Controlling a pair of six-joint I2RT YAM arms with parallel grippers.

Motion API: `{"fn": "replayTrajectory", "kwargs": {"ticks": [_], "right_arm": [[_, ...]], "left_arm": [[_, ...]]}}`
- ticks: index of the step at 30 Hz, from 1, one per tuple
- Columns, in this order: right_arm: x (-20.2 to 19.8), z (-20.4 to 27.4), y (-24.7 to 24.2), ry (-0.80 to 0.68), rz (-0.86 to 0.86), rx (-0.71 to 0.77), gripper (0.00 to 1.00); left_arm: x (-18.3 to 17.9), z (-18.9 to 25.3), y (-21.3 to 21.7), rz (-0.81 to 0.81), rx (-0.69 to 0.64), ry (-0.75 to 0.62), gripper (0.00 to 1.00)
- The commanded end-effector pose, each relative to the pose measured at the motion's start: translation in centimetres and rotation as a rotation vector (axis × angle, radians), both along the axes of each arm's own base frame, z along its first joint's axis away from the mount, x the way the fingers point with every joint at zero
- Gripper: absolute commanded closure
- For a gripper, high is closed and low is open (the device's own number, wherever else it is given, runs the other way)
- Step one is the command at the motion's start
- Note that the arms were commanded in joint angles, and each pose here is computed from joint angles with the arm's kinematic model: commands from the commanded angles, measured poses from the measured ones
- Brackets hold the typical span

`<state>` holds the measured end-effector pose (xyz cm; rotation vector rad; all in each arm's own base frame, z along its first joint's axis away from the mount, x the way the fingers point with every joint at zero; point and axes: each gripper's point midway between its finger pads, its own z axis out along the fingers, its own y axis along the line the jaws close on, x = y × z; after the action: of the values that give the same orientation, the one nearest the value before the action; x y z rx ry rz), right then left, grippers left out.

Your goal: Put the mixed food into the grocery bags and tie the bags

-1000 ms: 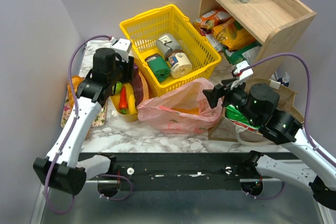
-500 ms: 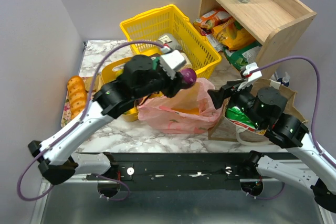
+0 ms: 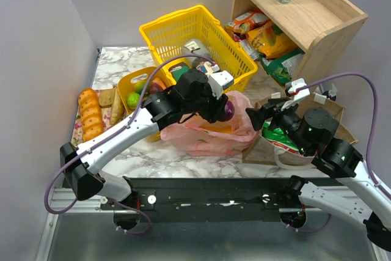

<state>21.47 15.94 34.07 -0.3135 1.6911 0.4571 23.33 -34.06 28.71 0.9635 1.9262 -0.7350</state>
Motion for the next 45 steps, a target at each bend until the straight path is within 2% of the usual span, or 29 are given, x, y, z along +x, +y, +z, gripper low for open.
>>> {"fn": "replayTrajectory", "kwargs": {"ticks": [1,3,5,7,10,12,13,15,17,21,22,25,27,29,30,31,35,37,45], "right_arm": [[0.0,-0.8,-0.7,0.014,-0.033,0.001,0.08],[0.0,-0.9,-0.7,0.016,-0.034,0.001,0.08],[0.0,-1.0,-0.8,0.017,-0.035,0.001,0.08],[0.0,-1.1,-0.7,0.018,-0.034,0.0,0.08],[0.0,-1.1,-0.6,0.02,-0.033,0.0,0.08],[0.0,-1.1,-0.6,0.02,-0.031,0.001,0.08],[0.0,-1.1,-0.6,0.02,-0.031,0.002,0.08],[0.0,-1.1,-0.7,0.02,-0.033,0.001,0.08],[0.0,-1.1,-0.7,0.02,-0.033,0.001,0.08],[0.0,-1.0,-0.8,0.016,-0.036,0.005,0.08],[0.0,-1.0,-0.9,0.016,-0.039,0.005,0.08],[0.1,-1.1,-0.8,0.016,-0.041,-0.003,0.08],[0.1,-1.1,-0.7,0.016,-0.036,-0.004,0.08],[0.3,-1.1,-0.6,0.015,-0.035,-0.012,0.08],[0.2,-1.1,-0.5,0.014,-0.034,-0.012,0.08],[0.3,-1.2,-0.6,0.013,-0.037,-0.012,0.08],[0.4,-1.1,-0.3,0.006,-0.03,-0.006,0.08],[0.4,-1.0,-0.2,0.002,-0.022,-0.007,0.08],[0.4,-1.4,0.6,-0.001,0.011,-0.01,0.08]], "left_arm": [[0.4,-4.7,1.7,0.084,0.143,0.081,0.85],[0.6,-5.9,2.4,0.103,0.191,0.083,0.82],[0.2,-6.1,2.0,0.078,0.182,0.095,0.69],[0.2,-6.0,1.7,0.071,0.167,0.094,0.47],[0.5,-5.8,1.6,0.076,0.168,0.083,0.27],[0.6,-5.5,1.4,0.074,0.16,0.075,0.22],[0.7,-5.4,1.3,0.072,0.156,0.073,0.15],[0.7,-4.9,1.1,0.063,0.138,0.06,0.15],[0.7,-3.8,1.2,0.052,0.115,0.023,0.2],[1.9,0.7,3.3,0.128,-0.017,-0.133,0.26],[2.0,2.8,4.7,0.157,-0.072,-0.165,0.27],[4.9,5.1,10.0,0.296,-0.159,-0.152,0.27],[7.5,5.5,15.1,0.464,-0.145,-0.166,0.27],[8.8,5.6,18.6,0.565,-0.124,-0.172,0.25],[9.9,5.1,21.6,0.649,-0.111,-0.156,0.24],[10.6,4.2,23.0,0.695,-0.102,-0.126,0.2],[13.2,-1.4,29.3,0.93,0.006,0.017,0.18],[14.6,-4.6,31.1,0.996,0.054,0.081,0.2],[19.0,-9.7,33.3,1.058,0.27,0.166,0.26]]}}
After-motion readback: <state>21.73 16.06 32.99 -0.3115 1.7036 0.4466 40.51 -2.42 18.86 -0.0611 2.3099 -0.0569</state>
